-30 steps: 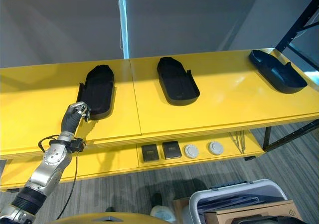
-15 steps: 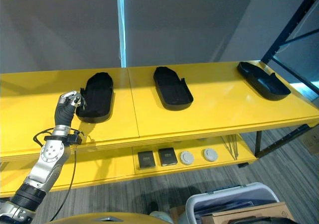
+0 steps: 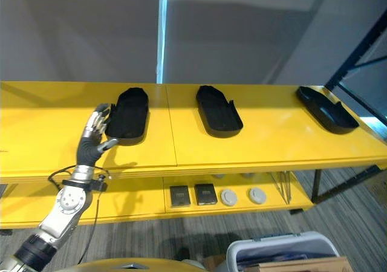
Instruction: Move parts from the plastic box to the shelf.
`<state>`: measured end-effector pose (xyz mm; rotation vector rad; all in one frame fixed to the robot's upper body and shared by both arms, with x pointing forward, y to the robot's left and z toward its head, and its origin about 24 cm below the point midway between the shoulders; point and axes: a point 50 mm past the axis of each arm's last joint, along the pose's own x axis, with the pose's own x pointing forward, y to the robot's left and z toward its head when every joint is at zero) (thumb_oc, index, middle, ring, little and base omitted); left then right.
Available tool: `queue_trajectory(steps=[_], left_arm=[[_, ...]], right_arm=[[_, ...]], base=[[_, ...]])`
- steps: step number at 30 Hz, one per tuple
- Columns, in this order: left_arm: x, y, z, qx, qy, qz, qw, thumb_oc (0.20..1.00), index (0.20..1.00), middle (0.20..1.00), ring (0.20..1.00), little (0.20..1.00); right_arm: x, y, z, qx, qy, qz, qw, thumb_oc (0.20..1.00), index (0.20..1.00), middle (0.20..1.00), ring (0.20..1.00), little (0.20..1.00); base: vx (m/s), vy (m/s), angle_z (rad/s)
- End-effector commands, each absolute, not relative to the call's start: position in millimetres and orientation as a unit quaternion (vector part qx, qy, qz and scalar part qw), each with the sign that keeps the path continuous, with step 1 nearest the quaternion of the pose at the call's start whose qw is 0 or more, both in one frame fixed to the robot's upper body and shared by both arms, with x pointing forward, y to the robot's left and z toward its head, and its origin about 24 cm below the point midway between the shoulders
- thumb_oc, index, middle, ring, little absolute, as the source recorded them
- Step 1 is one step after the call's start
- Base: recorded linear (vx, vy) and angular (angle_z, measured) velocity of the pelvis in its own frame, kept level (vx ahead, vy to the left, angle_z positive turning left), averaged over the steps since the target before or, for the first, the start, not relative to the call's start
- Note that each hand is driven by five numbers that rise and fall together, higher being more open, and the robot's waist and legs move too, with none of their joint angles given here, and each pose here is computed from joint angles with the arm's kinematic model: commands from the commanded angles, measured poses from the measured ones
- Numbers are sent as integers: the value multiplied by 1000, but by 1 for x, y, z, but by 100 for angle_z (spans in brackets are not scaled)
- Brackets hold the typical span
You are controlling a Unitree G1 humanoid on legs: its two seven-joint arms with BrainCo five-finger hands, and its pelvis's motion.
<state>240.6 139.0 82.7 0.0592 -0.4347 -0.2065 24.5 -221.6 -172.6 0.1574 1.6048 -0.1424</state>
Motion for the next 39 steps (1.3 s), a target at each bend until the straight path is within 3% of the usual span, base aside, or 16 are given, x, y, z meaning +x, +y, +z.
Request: queue_trajectory(steps=[1,5,10,19,28,39], left_arm=[[251,123,127,42,-329,-147,932,1000,1000,1000,1000,1000],[255,127,129,67,-338,-121,931,1000,1000,1000,1000,1000],[271,135,138,81,-355,-50,930,1000,1000,1000,1000,1000],[272,151,126,97,-334,29,937,1000,1000,1000,1000,1000],[254,175,109,91,-301,89,945,1000,1000,1000,1000,1000],[254,162,98,122,-279,12,953,1000,1000,1000,1000,1000]], right_arm=[[71,-229,-167,126,652,-132,736,1000,1000,1000,1000,1000],[56,-229,-170,170,635,-176,732,1000,1000,1000,1000,1000],[37,-240,-169,100,675,-123,720,1000,1000,1000,1000,1000],[37,-238,-169,73,681,-73,725,1000,1000,1000,1000,1000],[50,-257,-163,-5,683,-71,727,1000,1000,1000,1000,1000],[67,-239,-165,10,626,-75,776,1000,1000,1000,1000,1000]], base=[[-150,143,-45],[-136,53,-84],[-277,59,-119],[-109,-196,-128],[-86,-15,-50],[-49,167,-60]])
